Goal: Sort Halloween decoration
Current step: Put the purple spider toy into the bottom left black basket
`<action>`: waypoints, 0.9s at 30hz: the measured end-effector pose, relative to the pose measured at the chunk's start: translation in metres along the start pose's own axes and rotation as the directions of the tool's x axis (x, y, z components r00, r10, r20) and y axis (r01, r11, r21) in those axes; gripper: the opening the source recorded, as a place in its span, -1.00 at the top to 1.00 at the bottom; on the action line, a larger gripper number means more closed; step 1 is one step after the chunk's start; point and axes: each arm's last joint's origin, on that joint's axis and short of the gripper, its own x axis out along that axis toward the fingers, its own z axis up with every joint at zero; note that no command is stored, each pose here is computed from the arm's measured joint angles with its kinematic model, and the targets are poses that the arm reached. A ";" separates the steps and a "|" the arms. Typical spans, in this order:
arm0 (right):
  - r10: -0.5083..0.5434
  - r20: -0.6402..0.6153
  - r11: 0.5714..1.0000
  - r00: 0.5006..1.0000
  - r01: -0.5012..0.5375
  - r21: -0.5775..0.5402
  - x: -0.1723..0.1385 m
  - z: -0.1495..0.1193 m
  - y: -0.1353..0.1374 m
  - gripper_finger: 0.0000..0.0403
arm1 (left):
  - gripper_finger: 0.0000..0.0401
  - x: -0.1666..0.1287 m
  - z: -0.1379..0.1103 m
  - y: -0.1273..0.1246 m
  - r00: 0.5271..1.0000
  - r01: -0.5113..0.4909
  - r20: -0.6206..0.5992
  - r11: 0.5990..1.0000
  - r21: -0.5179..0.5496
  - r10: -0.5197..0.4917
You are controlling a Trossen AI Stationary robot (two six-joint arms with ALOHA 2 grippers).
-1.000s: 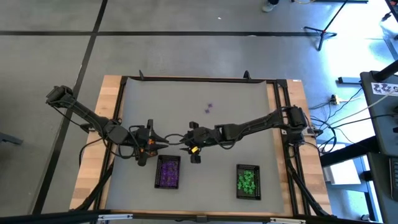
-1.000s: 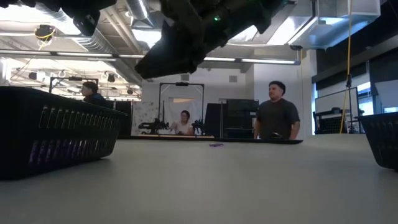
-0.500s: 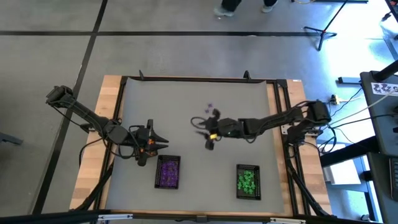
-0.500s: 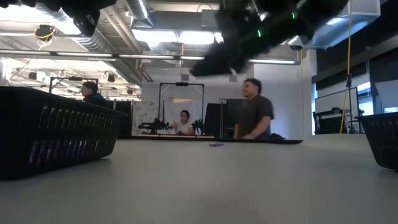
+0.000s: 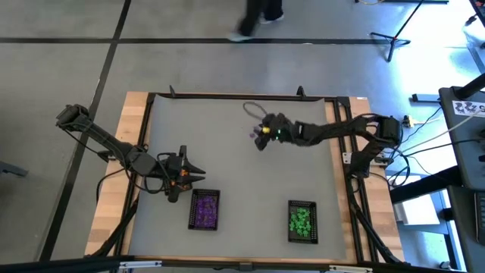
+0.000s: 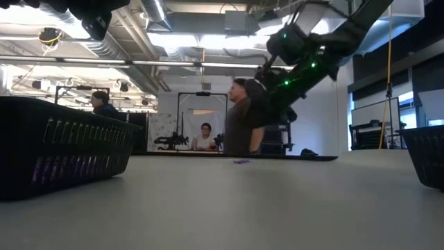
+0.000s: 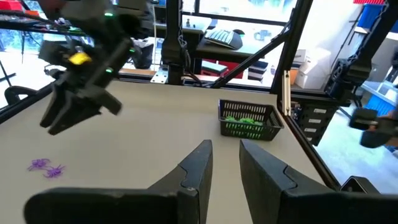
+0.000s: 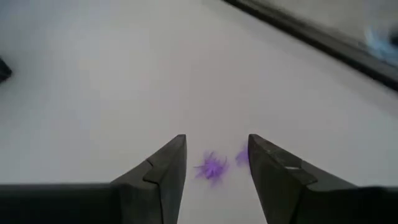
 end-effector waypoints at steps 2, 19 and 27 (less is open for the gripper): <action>0.033 -0.032 0.998 0.999 -0.031 0.046 0.005 0.002 -0.015 0.16 | 0.63 0.000 0.000 0.000 1.000 0.000 0.001 1.000 0.000 0.000; -0.091 -0.207 0.995 0.974 0.078 -0.070 0.012 0.047 -0.011 0.16 | 0.63 0.000 0.000 0.000 1.000 0.000 0.000 1.000 0.000 0.000; -0.026 -0.331 0.999 0.943 0.035 0.023 0.051 0.030 -0.035 0.16 | 0.63 0.000 0.000 0.000 1.000 -0.001 0.001 1.000 -0.001 0.001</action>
